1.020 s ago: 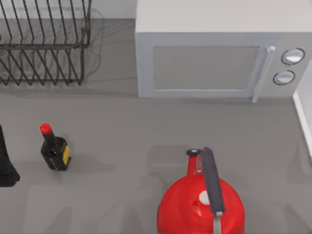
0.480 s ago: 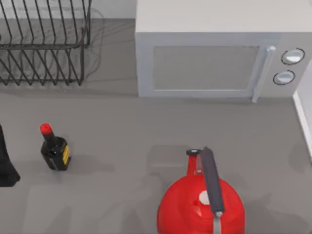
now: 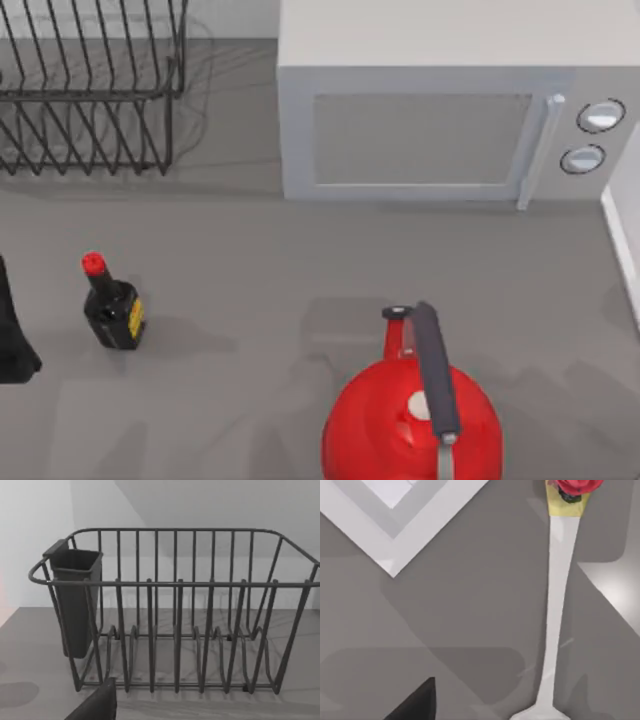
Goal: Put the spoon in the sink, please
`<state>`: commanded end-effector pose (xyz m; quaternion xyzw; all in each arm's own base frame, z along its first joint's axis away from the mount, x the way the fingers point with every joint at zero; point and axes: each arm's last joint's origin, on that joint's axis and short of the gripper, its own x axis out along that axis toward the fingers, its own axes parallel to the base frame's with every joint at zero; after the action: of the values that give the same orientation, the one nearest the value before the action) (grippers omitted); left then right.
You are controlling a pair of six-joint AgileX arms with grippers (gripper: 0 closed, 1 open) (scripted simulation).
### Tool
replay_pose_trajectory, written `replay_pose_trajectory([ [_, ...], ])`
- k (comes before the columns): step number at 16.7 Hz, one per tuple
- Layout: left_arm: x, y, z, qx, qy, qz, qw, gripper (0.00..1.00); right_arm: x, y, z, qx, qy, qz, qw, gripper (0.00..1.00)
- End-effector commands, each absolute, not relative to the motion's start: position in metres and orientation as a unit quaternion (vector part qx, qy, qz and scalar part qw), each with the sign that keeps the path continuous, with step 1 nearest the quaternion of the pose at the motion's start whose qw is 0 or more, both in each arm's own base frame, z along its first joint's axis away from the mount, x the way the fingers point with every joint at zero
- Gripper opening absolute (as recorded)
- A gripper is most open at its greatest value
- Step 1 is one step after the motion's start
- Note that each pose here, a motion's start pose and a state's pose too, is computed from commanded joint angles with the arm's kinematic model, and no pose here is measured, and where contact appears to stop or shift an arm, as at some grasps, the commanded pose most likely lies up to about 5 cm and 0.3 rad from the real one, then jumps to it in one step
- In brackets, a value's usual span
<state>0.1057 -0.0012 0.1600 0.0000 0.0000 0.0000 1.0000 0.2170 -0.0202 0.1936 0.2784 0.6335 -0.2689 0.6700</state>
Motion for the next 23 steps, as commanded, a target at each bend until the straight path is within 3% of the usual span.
replay_pose_trajectory([
  [9,0.106,-0.001,0.16,0.0,0.0,0.0,1.0,1.0,0.224,-0.021,0.189,0.283,0.646,-0.284,0.65,1.0],
  [18,0.106,-0.001,0.16,0.0,0.0,0.0,1.0,1.0,0.226,-0.022,0.102,0.284,0.644,-0.284,0.651,1.0],
  [23,0.106,-0.001,0.16,0.0,0.0,0.0,1.0,1.0,0.224,-0.022,0.093,0.283,0.646,-0.285,0.649,1.0],
])
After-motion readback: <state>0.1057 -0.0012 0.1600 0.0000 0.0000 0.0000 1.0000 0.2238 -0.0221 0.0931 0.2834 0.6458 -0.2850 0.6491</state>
